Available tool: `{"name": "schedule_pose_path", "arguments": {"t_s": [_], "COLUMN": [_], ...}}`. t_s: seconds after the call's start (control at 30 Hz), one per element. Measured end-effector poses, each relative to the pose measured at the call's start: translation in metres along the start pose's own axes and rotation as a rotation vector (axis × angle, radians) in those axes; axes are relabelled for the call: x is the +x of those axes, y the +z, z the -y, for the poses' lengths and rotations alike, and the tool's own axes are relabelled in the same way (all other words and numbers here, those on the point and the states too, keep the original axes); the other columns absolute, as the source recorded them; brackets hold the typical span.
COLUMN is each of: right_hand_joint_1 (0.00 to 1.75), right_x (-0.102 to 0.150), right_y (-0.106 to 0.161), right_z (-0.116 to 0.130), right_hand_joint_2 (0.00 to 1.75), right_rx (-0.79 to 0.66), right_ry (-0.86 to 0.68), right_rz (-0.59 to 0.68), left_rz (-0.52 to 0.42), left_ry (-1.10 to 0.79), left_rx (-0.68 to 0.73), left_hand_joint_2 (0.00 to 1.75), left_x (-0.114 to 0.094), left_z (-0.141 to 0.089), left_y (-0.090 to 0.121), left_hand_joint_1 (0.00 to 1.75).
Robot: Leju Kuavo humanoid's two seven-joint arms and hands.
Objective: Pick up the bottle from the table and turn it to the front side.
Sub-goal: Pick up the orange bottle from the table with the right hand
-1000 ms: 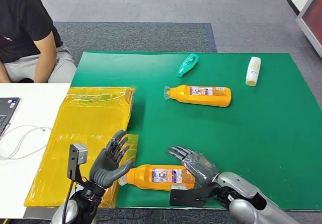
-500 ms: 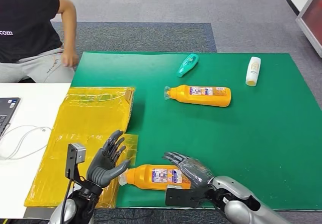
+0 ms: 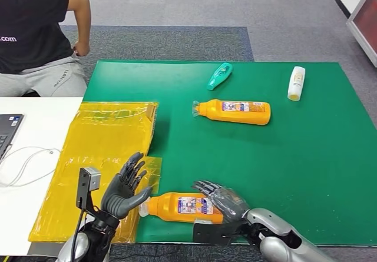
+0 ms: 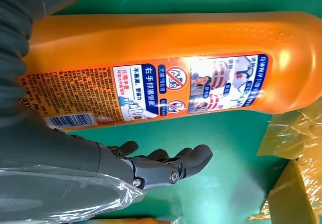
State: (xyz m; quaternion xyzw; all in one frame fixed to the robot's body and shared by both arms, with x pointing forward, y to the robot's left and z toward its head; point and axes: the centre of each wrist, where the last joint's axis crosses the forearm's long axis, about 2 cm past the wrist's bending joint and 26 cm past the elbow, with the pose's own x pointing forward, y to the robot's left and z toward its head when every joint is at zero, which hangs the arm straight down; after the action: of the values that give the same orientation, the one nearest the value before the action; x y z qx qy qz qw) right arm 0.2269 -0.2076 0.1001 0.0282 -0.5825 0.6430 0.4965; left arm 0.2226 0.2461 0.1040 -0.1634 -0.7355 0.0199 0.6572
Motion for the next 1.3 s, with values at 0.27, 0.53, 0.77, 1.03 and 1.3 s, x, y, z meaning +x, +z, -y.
{"name": "schedule_pose_path", "arguments": {"t_s": [0.27, 0.53, 0.77, 1.03, 1.3], "right_hand_joint_1": [0.0, 0.0, 0.41, 1.75, 1.75], "right_x": [-0.002, -0.007, -0.011, -0.018, -0.022], "right_y": [-0.007, -0.015, -0.017, -0.02, -0.022], "right_z": [-0.001, -0.005, -0.006, 0.0, 0.008], "right_hand_joint_2": [1.75, 1.75, 1.75, 1.75, 1.75], "right_rx": [0.002, -0.033, -0.03, 0.005, 0.015], "right_ry": [0.027, 0.142, 0.187, 0.224, 0.254], "right_rz": [-0.02, -0.114, -0.152, -0.178, -0.192], "left_rz": [-0.001, -0.023, -0.016, -0.006, 0.001], "left_ry": [-0.013, -0.033, -0.046, -0.053, -0.06], "left_rx": [0.021, 0.052, 0.066, 0.078, 0.089], "left_hand_joint_2": [1.75, 1.75, 1.75, 1.75, 1.75], "left_x": [0.001, 0.0, 0.004, 0.007, 0.009], "left_z": [-0.005, -0.012, -0.017, -0.021, -0.024], "left_y": [0.001, 0.008, 0.01, 0.009, 0.01], "left_hand_joint_1": [0.0, 0.0, 0.0, 0.0, 0.0]}}
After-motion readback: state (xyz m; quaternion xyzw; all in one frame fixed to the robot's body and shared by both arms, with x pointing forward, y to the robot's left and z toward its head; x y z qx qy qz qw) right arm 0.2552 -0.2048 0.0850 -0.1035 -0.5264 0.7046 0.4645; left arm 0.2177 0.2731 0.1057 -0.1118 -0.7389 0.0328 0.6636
